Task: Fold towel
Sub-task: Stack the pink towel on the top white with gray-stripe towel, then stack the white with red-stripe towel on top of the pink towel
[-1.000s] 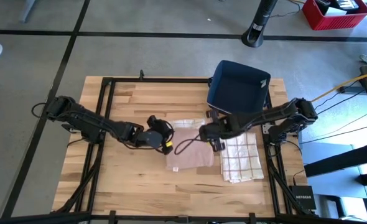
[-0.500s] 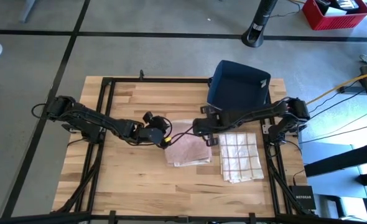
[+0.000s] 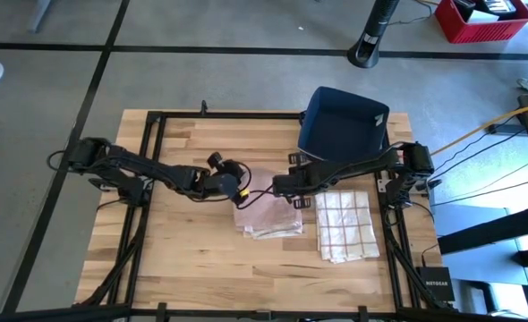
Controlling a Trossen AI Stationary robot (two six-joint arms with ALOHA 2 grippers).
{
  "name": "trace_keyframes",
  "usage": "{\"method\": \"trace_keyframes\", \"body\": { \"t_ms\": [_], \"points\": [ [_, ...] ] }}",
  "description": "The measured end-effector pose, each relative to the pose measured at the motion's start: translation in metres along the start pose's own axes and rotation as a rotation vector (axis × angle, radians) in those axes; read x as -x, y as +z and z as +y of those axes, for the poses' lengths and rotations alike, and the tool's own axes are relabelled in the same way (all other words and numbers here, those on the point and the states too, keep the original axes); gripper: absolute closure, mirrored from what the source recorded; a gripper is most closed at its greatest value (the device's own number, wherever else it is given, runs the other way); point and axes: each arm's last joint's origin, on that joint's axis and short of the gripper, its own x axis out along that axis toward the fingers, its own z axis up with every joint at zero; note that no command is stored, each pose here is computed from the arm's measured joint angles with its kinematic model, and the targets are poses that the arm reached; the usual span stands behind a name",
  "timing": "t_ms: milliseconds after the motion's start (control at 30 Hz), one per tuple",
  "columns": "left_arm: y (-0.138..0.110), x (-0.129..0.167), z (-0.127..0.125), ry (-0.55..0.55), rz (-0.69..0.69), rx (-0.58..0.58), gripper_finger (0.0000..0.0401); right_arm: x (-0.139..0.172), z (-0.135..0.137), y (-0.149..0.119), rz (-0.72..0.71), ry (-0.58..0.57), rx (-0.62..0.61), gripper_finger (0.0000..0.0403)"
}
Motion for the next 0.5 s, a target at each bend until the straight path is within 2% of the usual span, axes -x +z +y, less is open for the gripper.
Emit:
{"method": "trace_keyframes", "body": {
  "t_ms": [167,367,500],
  "points": [
    [-0.005,-0.018,0.005,0.006,0.057,0.009,0.0313,-0.001,-0.001,-0.001,0.006,0.004,-0.03,0.0245],
    [-0.007,-0.023,0.006,-0.104,0.132,0.024,0.0238,-0.002,-0.007,-0.005,0.041,0.008,-0.06,0.0204],
    [0.001,-0.012,0.003,-0.192,0.126,0.045,0.0213,0.007,-0.008,-0.011,0.045,0.105,-0.118,0.0195]
  ]
}}
